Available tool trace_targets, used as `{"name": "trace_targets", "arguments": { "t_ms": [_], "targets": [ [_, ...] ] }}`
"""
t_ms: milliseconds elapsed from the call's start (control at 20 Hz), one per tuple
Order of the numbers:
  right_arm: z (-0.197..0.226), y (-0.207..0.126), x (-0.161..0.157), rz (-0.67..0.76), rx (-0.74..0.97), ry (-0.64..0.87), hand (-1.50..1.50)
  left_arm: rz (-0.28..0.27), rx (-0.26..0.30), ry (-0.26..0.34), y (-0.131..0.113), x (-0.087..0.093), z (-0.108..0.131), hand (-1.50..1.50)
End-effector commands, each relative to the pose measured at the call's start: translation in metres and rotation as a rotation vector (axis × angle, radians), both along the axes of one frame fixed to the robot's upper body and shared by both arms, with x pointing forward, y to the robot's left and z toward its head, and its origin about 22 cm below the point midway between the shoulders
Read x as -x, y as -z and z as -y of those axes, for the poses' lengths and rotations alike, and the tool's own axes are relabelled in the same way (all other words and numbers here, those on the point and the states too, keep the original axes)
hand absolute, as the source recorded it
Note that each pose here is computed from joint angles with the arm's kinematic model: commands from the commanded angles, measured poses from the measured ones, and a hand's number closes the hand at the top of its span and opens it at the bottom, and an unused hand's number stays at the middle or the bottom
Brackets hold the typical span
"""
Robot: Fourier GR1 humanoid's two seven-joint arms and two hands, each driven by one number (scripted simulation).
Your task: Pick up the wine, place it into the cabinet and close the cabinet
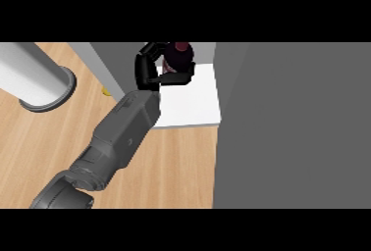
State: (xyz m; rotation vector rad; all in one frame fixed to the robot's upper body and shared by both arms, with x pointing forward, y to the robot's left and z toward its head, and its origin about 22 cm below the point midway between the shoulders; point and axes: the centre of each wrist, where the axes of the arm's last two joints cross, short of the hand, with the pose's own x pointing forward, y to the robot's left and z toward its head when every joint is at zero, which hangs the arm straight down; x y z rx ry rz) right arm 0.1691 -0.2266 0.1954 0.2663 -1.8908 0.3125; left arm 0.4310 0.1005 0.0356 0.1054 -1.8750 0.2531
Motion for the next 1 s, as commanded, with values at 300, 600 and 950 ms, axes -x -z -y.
{"name": "trace_targets", "arguments": {
  "t_ms": [300,600,950],
  "targets": [
    [0.002,-0.004,0.021,0.027,-0.035,-0.03,-1.5,-0.066,-0.081,-0.079,0.017,0.003,-0.02,-1.5],
    [-0.007,-0.004,0.017,0.041,-0.041,-0.035,-1.5,-0.097,-0.126,-0.097,0.03,0.011,-0.015,-1.5],
    [0.001,-0.01,0.009,0.026,-0.028,-0.024,-1.5,-0.117,-0.185,-0.115,0.034,0.012,-0.02,-1.5]
  ]
}}
